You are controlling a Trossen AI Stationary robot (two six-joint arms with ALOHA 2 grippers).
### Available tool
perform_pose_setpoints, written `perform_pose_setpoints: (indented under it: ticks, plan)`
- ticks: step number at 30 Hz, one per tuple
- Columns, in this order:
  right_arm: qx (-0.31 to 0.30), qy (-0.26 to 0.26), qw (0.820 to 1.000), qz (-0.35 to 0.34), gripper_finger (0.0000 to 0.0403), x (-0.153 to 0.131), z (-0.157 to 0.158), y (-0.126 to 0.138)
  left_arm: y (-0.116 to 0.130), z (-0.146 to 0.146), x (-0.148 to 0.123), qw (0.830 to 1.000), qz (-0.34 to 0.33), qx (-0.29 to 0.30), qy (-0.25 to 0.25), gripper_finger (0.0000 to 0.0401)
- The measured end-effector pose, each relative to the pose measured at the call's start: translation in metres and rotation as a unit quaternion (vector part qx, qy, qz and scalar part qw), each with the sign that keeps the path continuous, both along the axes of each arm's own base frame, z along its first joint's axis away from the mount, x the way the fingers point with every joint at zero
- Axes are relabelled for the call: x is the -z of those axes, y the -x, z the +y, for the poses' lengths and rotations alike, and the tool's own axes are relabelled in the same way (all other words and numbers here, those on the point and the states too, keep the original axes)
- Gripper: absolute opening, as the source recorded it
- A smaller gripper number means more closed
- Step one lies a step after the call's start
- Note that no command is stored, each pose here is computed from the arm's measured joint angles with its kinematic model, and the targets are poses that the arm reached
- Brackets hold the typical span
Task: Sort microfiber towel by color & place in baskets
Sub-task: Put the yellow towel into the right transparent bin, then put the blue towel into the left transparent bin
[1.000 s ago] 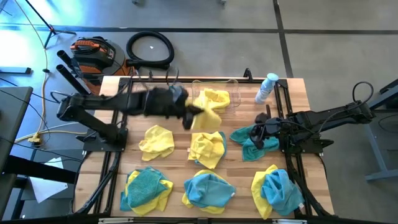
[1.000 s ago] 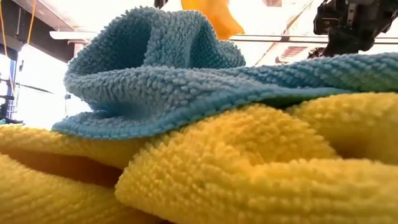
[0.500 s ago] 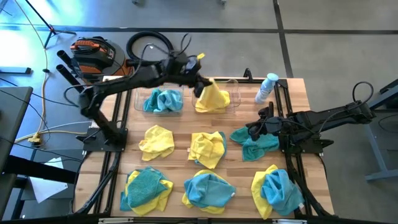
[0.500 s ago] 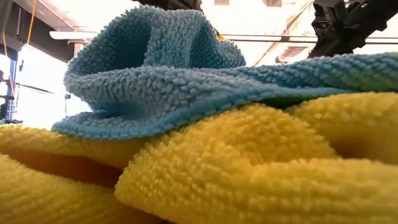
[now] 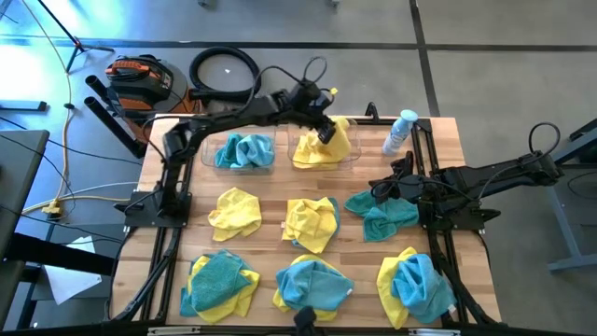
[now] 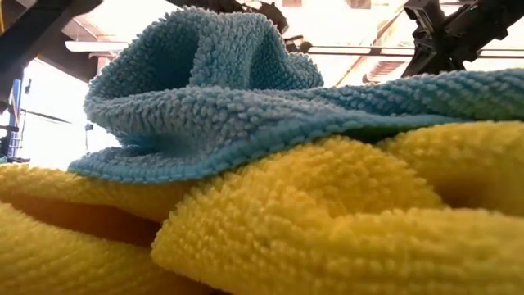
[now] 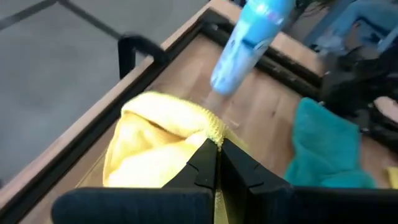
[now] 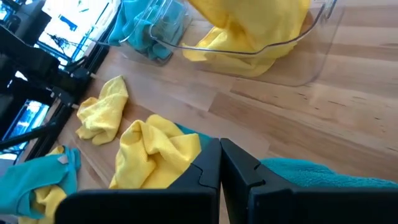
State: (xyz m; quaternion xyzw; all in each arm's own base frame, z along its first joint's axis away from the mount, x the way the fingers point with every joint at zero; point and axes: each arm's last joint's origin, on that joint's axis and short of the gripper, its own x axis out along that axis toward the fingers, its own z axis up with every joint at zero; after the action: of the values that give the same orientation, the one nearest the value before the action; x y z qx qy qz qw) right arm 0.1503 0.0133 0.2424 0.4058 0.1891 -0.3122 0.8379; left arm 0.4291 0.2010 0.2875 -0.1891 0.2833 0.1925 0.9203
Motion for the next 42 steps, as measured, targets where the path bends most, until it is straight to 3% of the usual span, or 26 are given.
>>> perform_pose_setpoints:
  ticks: [9, 16, 22, 30, 34, 42]
  plan:
    - [0.015, 0.004, 1.000, -0.004, 0.0000, 0.000, -0.001, 0.000, -0.019, 0.001, 0.058, 0.996, 0.050, 0.012, 0.068, 0.0000]
    - [0.015, 0.004, 1.000, -0.005, 0.0000, 0.000, -0.001, 0.000, -0.028, -0.009, 0.074, 0.995, 0.066, 0.040, 0.059, 0.0001]
    - [0.015, 0.004, 1.000, -0.004, 0.0000, 0.000, -0.001, 0.000, -0.032, -0.017, 0.075, 0.995, 0.072, 0.046, 0.043, 0.0021]
    - [0.014, 0.007, 1.000, -0.003, 0.0000, 0.000, -0.001, 0.000, -0.031, -0.023, 0.077, 0.992, 0.100, 0.078, 0.020, 0.0097]
    - [0.013, 0.007, 1.000, -0.003, 0.0000, 0.000, -0.001, 0.000, -0.026, -0.022, 0.066, 0.992, 0.095, 0.077, 0.013, 0.0123]
    - [0.005, 0.018, 1.000, 0.009, 0.0000, 0.001, -0.001, 0.001, -0.009, -0.018, 0.029, 0.995, 0.073, 0.065, 0.001, 0.0126]
